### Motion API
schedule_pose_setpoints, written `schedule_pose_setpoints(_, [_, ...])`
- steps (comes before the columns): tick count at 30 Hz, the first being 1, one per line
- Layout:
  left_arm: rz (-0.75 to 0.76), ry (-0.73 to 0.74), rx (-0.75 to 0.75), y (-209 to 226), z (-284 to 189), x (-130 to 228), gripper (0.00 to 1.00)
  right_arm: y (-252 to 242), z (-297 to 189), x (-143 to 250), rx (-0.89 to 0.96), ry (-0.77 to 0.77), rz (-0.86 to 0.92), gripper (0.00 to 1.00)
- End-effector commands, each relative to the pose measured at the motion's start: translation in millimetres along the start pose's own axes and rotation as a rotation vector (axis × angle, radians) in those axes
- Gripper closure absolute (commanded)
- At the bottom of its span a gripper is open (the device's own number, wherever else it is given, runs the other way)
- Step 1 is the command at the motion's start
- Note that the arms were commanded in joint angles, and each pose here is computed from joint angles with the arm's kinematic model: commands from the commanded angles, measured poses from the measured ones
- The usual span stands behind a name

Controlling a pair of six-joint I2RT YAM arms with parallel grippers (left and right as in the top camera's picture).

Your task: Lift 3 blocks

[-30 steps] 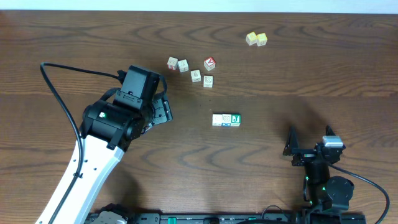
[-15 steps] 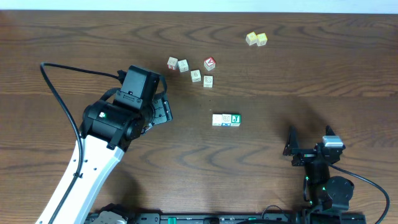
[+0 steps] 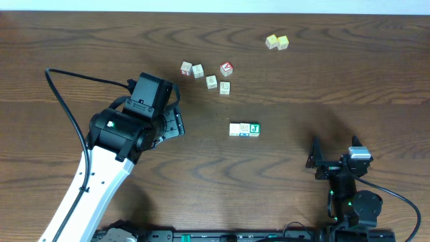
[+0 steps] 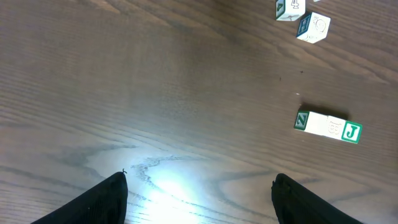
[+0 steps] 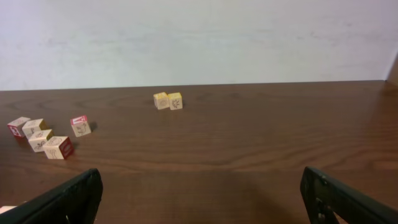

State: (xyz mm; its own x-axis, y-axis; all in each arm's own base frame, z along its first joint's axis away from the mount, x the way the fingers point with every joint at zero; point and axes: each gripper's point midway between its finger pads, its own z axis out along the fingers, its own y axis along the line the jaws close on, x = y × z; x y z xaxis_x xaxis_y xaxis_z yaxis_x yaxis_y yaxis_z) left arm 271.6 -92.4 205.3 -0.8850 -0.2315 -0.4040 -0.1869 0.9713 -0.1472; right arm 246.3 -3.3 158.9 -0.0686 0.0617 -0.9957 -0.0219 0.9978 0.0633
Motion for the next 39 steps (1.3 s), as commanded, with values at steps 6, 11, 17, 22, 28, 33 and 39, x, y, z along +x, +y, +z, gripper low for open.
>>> schedule_pose_setpoints(6, [0.068, -0.014, -0.008, 1, -2, -4, 0.25, -4, -1, 0, 0.020, -0.002, -0.018, 0.01])
schedule_pose_setpoints(11, [0.160, -0.048, 0.012, 0, -9, -7, 0.25, -4, -1, 0, 0.020, -0.002, -0.018, 0.01])
schedule_pose_setpoints(17, [0.288, -0.196, 0.075, -1, -28, -12, 0.25, -4, -1, 0, 0.020, -0.002, -0.018, 0.01])
schedule_pose_setpoints(22, [0.265, -0.291, 0.085, 24, -30, 0, 0.25, -4, -1, 0, 0.020, -0.002, -0.018, 0.01])
schedule_pose_setpoints(28, [0.301, -0.451, 0.155, 41, -34, 16, 0.25, -4, -1, 0, 0.020, -0.002, -0.018, 0.01])
schedule_pose_setpoints(33, [0.300, -0.524, 0.156, 52, -39, 28, 0.25, -4, -1, 0, 0.020, -0.002, -0.018, 0.01])
schedule_pose_setpoints(39, [0.264, -0.612, 0.132, 67, -32, 27, 0.25, -4, -1, 0, 0.020, -0.002, -0.018, 0.01])
